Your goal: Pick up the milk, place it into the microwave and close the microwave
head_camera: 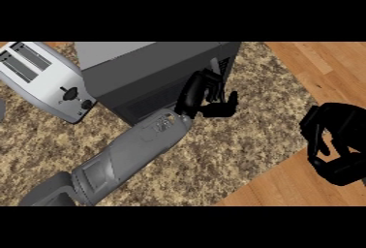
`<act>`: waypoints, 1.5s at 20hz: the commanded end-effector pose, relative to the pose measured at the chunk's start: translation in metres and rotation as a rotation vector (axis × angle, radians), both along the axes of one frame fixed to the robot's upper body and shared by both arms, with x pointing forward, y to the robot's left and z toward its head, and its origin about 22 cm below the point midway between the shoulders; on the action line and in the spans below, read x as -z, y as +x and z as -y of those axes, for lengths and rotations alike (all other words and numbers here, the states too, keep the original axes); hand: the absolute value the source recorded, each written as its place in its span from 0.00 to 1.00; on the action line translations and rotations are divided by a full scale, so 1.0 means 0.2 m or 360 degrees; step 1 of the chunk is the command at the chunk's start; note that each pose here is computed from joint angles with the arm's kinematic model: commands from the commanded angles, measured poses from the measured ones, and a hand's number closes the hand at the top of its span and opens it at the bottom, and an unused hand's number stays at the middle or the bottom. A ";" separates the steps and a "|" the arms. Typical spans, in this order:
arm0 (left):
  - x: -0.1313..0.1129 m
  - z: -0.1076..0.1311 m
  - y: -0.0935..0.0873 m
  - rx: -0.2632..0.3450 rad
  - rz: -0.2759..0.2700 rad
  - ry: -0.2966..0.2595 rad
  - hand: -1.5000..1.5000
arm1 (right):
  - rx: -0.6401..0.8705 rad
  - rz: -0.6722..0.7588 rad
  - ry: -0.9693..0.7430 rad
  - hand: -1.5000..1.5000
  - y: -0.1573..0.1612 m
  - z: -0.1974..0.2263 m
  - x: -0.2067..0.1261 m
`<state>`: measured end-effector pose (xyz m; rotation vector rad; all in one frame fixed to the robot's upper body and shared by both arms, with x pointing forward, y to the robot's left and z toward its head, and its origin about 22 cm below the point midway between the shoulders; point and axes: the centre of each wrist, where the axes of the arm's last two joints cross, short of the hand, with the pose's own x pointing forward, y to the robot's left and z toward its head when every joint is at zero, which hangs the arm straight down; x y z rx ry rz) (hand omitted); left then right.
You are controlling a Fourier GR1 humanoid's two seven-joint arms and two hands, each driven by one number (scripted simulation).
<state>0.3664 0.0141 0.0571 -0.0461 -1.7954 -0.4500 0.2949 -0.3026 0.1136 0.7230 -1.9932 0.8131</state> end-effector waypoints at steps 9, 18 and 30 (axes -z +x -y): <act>-0.09 0.16 -0.03 0.0070 0.0085 -0.0059 1.00 | -0.0255 0.0039 0.0045 1.00 -0.06 -0.12 -0.04; -0.03 0.06 -0.01 -0.0222 -0.0485 -0.0456 1.00 | -0.0421 -0.0169 -0.0148 1.00 -0.17 -0.19 0.05; 0.08 -0.07 0.01 -0.0195 -0.0736 -0.0906 1.00 | -0.0403 -0.0295 0.0025 1.00 -0.35 -0.31 0.17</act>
